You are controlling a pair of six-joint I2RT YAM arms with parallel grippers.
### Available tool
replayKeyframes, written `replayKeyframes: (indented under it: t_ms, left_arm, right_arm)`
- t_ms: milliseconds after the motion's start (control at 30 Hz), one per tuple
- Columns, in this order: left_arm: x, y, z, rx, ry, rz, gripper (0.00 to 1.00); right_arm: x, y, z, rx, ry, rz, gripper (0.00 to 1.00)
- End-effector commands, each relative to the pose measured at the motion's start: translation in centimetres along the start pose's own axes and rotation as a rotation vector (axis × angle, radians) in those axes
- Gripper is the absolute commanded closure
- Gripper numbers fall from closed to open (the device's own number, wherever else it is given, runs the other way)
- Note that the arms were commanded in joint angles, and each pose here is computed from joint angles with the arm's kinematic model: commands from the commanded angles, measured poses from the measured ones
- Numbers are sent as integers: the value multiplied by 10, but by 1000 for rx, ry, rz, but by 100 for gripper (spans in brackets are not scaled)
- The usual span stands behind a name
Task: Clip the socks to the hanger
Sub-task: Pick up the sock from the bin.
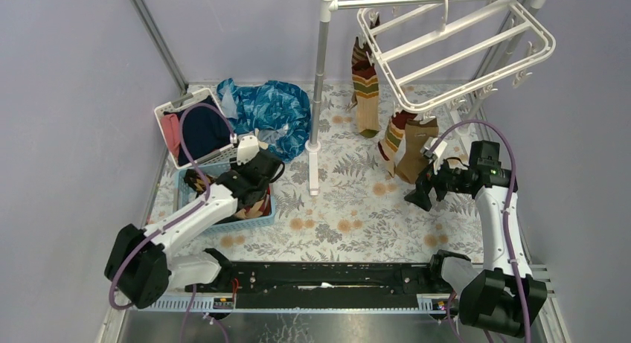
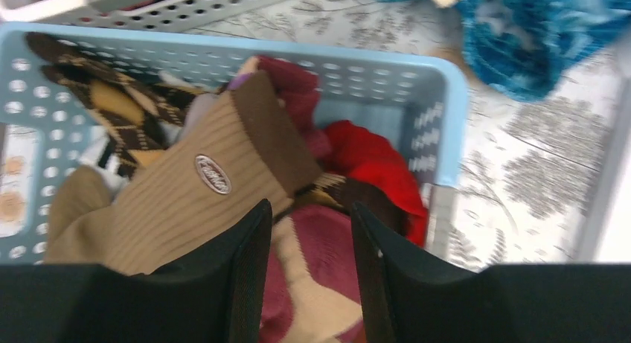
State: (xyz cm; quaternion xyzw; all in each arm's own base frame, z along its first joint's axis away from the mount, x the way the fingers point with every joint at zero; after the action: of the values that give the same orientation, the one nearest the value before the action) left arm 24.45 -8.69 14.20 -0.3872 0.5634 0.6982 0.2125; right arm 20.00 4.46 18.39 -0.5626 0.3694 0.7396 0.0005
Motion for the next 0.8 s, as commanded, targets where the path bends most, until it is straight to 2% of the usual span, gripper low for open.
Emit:
replayKeyframes:
  t_ms: [0,367,600,667,767]
  left_arm:
    - [-7,-12,27,-218,14,-99,52]
    - [-2,-49,6,-204,12,-66,53]
    - [2,-48,0,-169,17,-29,45]
    - [2,-49,2,-182,16,-28,46]
    - [3,-49,5,-198,18,-22,59]
  right_arm:
    - [-9,1,-5,17,19,13,0]
    - [-8,-2,-3,0,9,14,0]
    - [-9,-2,-3,-2,12,10,0]
    - [-9,-2,-2,-1,15,8,0]
    - [-10,-1,-1,-3,18,3,0]
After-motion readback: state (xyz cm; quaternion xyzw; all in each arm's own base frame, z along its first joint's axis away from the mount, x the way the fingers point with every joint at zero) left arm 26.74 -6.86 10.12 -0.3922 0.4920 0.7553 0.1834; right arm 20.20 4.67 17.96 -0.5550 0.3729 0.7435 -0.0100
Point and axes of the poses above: each gripper's point midway between its finger pads, its own y axis back along the fingers, its own z axis along the line the jaws close on, x = y × z, the point moved 4 cm from there along y, back along the fingers, and after that the axes turned 1 degree about y, right-handed, at the moved point
